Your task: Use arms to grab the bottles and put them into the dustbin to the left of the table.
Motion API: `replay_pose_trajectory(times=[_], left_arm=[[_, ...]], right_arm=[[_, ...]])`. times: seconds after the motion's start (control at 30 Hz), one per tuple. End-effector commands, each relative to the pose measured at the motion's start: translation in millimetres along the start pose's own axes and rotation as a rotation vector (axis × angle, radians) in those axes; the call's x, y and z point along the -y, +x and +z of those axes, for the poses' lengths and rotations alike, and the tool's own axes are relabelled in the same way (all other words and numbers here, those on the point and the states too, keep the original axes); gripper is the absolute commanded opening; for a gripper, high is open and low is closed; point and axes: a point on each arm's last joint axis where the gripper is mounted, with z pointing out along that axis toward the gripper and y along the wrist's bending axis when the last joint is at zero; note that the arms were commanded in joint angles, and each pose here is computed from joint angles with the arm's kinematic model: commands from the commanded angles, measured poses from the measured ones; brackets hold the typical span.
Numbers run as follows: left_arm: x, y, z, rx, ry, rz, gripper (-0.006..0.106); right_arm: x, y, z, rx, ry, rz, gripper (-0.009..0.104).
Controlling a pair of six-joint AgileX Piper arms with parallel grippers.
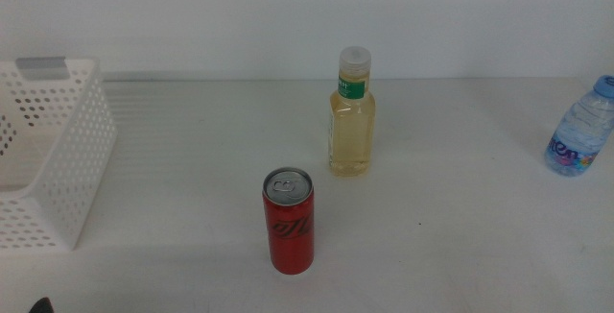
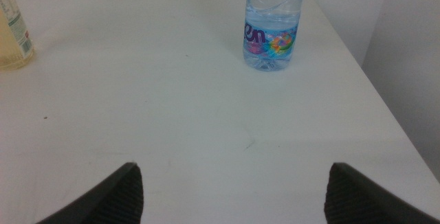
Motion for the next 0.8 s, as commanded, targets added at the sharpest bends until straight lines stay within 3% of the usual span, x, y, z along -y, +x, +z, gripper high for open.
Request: replay_pose_trajectory(times=[0.0, 0.43, 0.77], left_arm=[[0, -7, -1, 0.094, -0.001, -0.001, 0.09], [2, -22, 6, 0.19, 0.039, 0.004, 0.09], [30, -47, 31, 0.34, 0.304, 0.028, 0.09]], right_arm=[[0, -8, -3, 0.085, 0.004, -0.025, 0.079], [0, -8, -3, 0.085, 0.004, -0.025, 0.079], [0, -8, -3, 0.085, 0.004, -0.025, 0.079]])
